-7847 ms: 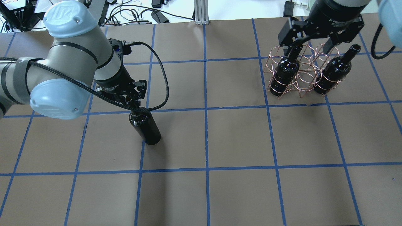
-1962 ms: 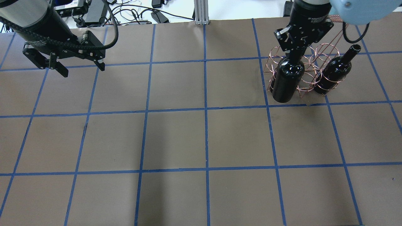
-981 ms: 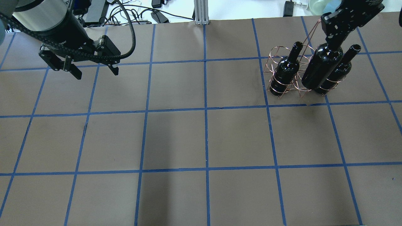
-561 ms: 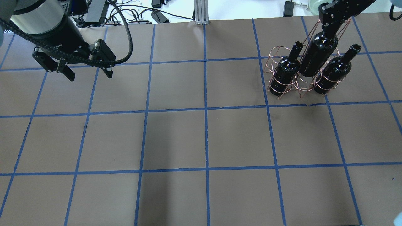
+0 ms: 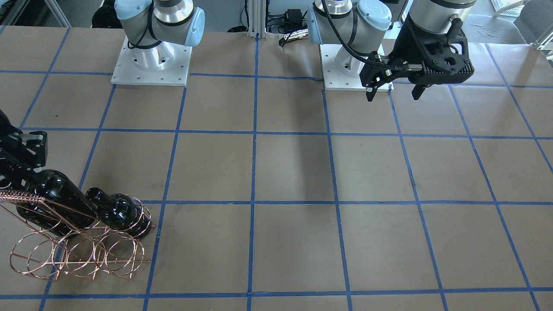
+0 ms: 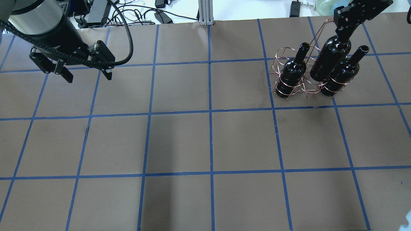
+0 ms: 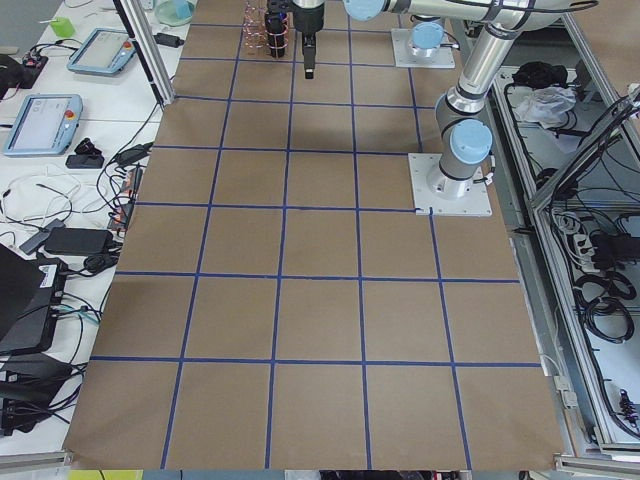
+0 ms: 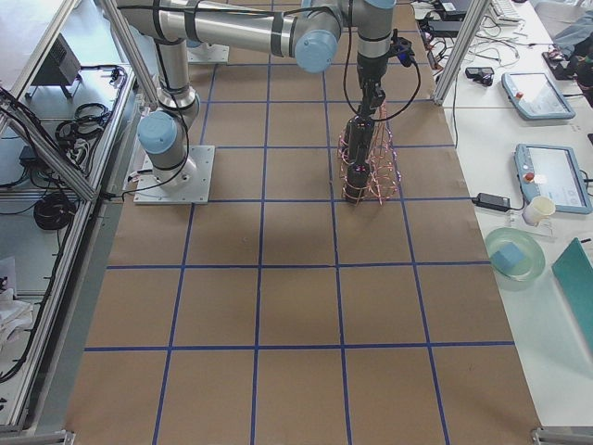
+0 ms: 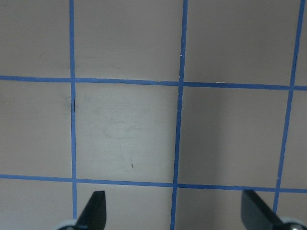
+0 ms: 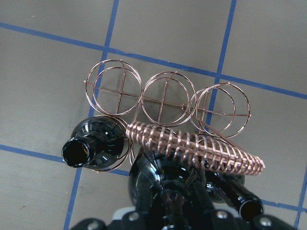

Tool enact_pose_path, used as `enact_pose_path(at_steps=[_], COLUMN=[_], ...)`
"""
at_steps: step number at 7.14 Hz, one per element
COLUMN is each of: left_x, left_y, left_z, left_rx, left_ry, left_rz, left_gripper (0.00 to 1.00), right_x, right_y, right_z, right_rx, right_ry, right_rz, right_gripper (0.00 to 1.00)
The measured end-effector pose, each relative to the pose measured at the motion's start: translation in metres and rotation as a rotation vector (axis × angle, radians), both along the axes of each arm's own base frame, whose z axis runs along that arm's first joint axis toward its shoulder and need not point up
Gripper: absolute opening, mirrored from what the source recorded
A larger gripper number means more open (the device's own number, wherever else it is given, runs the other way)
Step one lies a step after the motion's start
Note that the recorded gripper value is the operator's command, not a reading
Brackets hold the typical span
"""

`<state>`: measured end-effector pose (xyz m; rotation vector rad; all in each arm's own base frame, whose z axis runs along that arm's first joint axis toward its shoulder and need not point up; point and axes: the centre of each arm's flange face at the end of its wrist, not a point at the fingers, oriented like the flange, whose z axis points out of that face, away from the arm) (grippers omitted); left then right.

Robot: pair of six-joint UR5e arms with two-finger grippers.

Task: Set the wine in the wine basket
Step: 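Push the bottle down into the rack slot beside the other bottles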

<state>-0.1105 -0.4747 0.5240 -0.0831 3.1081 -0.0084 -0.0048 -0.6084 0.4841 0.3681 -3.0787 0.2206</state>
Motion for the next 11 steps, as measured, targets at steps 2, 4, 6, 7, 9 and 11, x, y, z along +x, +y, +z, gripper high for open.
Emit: enact_pose_path(at_steps=[2,4,6,7,9,11], left_x=[0.001,0.0,0.0,0.0,0.0,0.0], left_y=[0.0,0.001,0.001,0.001,0.001,0.001], left_z=[-0.002,-0.003,-0.004,-0.004,-0.005,-0.006], left_rx=[0.005,0.009,0.01,0.01,0.011,0.013], left_ry=[-0.002,-0.002,-0.001,-0.001,0.0,0.0], left_rz=[0.0,0.0,0.0,0.0,0.0,0.0], left_gripper=[1.0,1.0,1.0,1.0,1.0,1.0], right_x=[-0.001,-0.005,-0.006,-0.006,-0.005,-0.005], right_y=[-0.006,-0.023,-0.036,-0.037,-0.038,-0.039], right_z=[-0.012,-0.046,-0.072,-0.077,-0.079,-0.079], right_rx=[0.012,0.039,0.063,0.068,0.071,0.066], right_ry=[-0.01,-0.013,-0.016,-0.015,-0.018,-0.022], right_rz=[0.002,0.002,0.003,0.004,-0.001,-0.007], right_gripper=[0.32,0.33,0.36,0.46,0.95,1.0])
